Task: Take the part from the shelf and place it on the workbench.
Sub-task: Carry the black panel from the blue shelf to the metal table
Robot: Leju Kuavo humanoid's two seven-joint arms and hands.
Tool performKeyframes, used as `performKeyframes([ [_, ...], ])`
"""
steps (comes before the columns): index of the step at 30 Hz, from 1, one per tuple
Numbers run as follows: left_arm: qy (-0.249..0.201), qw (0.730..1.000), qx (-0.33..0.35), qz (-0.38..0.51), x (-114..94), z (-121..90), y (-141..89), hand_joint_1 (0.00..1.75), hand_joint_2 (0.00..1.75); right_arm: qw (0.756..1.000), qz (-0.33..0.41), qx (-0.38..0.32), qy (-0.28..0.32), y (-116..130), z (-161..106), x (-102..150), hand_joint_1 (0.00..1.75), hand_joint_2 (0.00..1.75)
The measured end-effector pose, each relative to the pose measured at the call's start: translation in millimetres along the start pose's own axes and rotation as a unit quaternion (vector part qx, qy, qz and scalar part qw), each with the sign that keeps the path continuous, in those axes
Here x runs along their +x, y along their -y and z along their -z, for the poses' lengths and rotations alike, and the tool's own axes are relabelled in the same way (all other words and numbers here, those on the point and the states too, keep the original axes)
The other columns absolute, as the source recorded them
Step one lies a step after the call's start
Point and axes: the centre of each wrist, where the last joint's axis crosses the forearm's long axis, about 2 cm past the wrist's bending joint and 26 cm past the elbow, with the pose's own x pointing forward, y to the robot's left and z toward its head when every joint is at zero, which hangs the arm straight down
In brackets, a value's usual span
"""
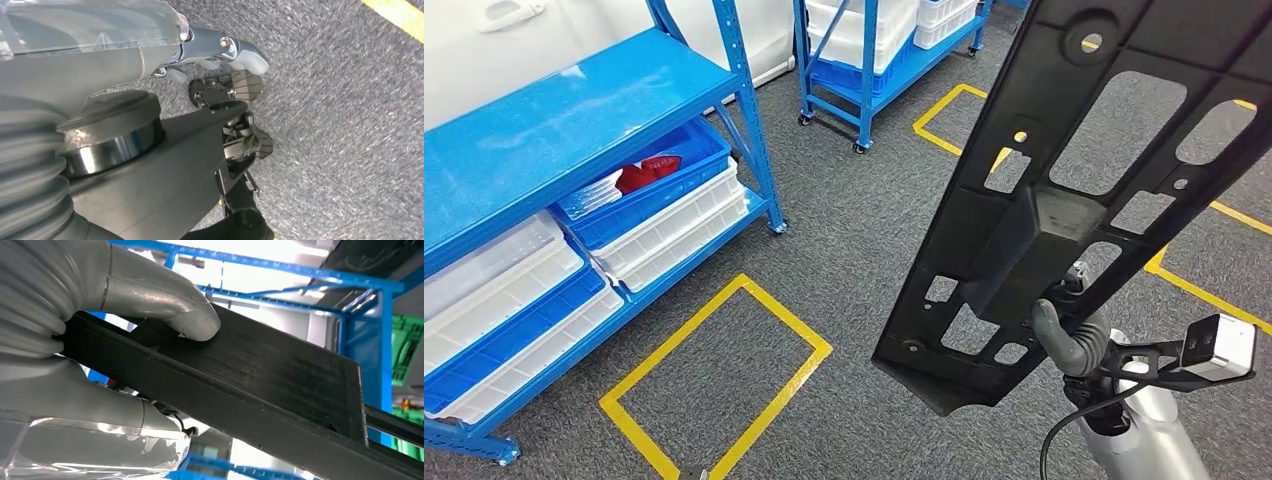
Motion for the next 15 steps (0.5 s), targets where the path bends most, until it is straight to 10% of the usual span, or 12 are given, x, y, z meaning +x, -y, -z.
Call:
performKeyframes([
  [15, 0.001, 1.000, 0.006, -0.004, -0.9, -0.2, -2.4, 0.00, 1.75, 1.000, -0.007, 0.008, 0.002, -5.2, 1.4, 1.8, 1.75, 1.75],
])
